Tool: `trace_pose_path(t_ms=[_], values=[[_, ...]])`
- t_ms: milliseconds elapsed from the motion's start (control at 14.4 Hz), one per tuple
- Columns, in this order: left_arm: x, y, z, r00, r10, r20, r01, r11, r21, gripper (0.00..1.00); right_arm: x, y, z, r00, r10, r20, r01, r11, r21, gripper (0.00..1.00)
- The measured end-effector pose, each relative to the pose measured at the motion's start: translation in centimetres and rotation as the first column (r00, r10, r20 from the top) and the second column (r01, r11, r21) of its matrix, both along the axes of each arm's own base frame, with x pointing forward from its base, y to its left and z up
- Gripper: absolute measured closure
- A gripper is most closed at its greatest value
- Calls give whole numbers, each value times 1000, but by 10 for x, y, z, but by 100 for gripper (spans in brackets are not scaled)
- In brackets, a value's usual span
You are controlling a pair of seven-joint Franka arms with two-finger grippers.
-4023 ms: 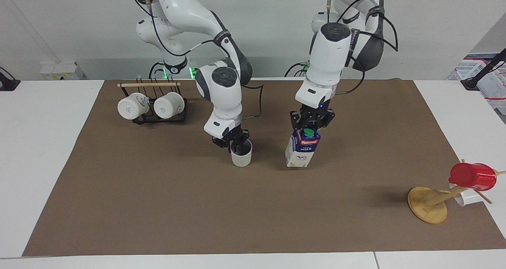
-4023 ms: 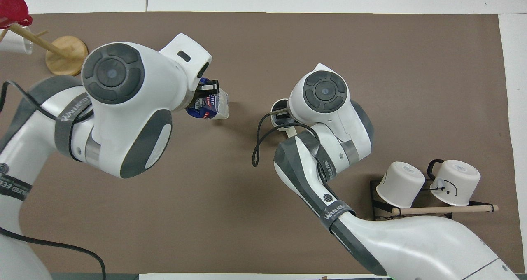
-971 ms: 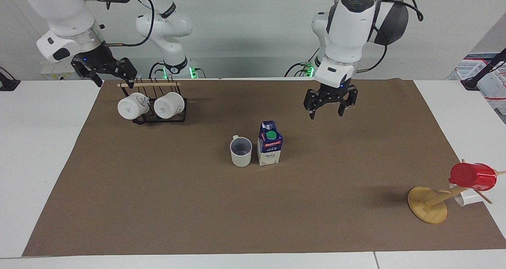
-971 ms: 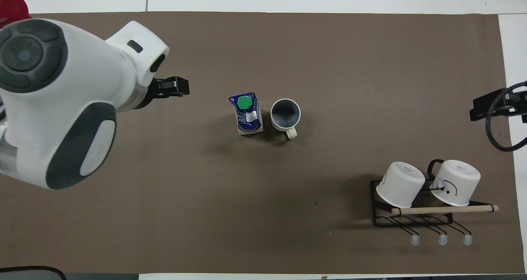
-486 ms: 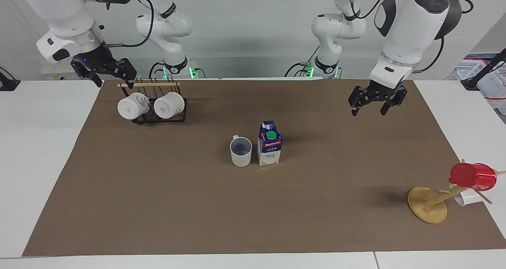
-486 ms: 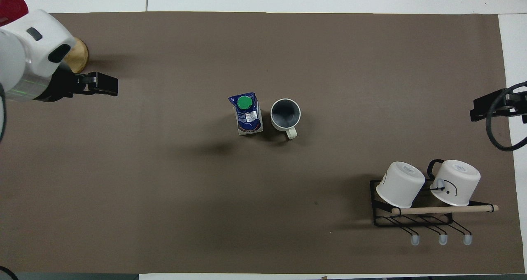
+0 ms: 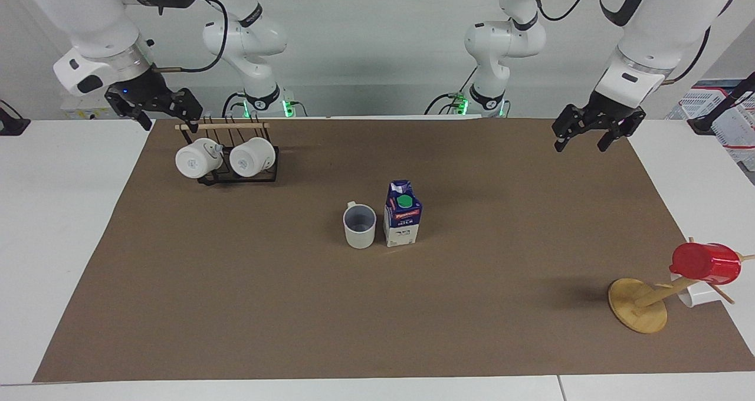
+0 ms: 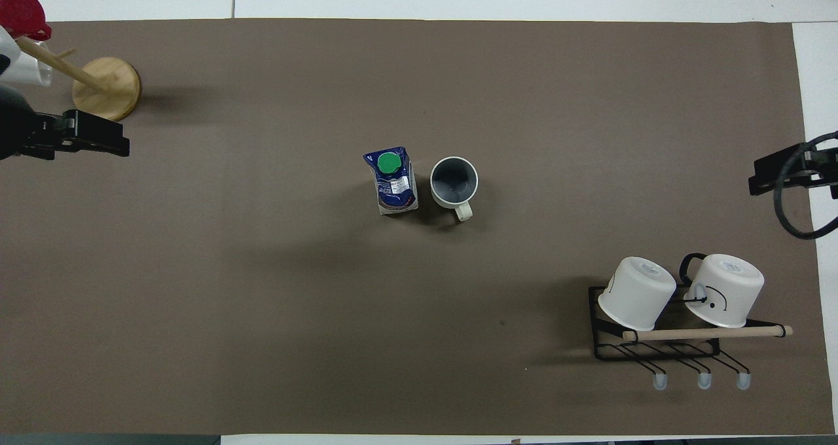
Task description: Place cup and milk on table
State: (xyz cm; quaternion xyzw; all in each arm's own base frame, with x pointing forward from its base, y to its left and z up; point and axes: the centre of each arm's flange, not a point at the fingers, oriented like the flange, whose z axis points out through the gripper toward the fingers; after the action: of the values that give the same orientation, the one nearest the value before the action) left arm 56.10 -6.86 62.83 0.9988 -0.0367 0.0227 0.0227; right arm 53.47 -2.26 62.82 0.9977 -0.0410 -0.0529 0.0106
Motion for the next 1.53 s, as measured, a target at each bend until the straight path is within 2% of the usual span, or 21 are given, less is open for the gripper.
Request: trace_pose_path(t_ms=[1526], values=[[0,-2,-7,1000,-22,-12,22,1000,2,0,0,0,1,1000,0,3,0,1000,2,0]])
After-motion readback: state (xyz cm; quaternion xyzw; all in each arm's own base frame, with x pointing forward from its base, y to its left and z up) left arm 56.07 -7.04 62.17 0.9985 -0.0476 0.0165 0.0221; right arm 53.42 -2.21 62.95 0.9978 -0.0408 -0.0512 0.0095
